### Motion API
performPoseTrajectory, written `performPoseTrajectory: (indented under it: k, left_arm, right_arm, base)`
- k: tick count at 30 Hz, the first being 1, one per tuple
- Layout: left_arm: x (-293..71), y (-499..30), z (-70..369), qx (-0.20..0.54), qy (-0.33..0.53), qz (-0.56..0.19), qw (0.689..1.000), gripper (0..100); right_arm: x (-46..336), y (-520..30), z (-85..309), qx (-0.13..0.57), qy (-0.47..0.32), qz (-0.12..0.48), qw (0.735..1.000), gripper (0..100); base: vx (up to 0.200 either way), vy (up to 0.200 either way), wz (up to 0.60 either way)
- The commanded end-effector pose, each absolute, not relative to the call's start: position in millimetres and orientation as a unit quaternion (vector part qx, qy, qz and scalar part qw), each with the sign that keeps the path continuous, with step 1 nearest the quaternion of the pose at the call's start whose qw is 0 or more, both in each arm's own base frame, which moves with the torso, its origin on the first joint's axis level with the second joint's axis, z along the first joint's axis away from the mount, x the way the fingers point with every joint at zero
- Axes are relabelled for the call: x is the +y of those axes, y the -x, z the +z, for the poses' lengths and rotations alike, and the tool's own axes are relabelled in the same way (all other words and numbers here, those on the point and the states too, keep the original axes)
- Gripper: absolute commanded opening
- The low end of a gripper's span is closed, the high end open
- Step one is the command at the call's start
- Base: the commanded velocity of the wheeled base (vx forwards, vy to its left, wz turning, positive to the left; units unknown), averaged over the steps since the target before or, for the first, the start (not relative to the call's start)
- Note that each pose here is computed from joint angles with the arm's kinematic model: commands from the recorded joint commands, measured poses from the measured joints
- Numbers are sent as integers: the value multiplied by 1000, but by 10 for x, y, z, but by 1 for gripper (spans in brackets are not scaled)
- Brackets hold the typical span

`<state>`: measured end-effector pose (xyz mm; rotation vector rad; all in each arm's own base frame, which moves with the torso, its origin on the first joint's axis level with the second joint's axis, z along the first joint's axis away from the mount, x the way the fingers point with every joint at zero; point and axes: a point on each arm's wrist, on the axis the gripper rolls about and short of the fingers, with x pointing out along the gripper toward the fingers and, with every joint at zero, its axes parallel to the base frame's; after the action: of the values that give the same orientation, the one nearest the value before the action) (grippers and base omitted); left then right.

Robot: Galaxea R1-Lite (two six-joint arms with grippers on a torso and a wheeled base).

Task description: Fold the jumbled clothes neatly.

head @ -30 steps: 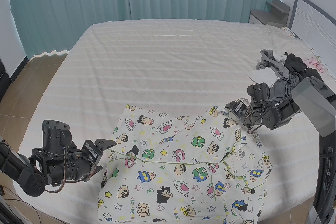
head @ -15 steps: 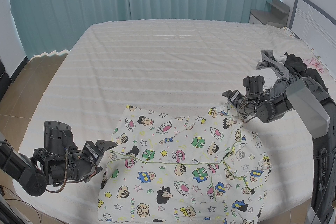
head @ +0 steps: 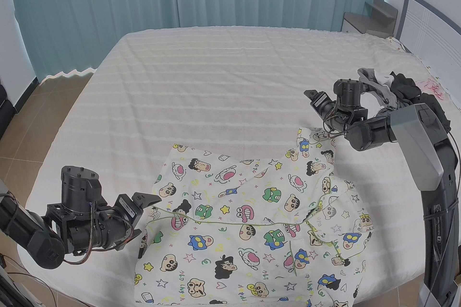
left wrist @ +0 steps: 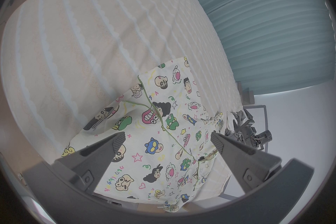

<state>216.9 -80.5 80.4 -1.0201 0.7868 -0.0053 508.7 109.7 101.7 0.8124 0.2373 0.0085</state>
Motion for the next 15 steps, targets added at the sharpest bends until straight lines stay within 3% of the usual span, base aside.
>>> performPoseTrajectory:
  k: [1, 8, 15]
  left_arm:
    - [-805, -2174, 792, 368, 475, -1, 799, 100]
    - [-805, -2173, 791, 369, 475, -1, 799, 100]
    - [-818, -2168, 791, 370, 474, -3, 799, 100]
  right_arm:
    - [1046, -5077, 947, 130, -388, -13, 913, 100]
    - [631, -4683, 951, 222, -370, -18, 902, 100]
    - [211, -4265, 665, 311, -319, 9, 895, 100]
  base:
    - [0, 0, 0]
    - [0, 0, 0]
    - [0, 0, 0]
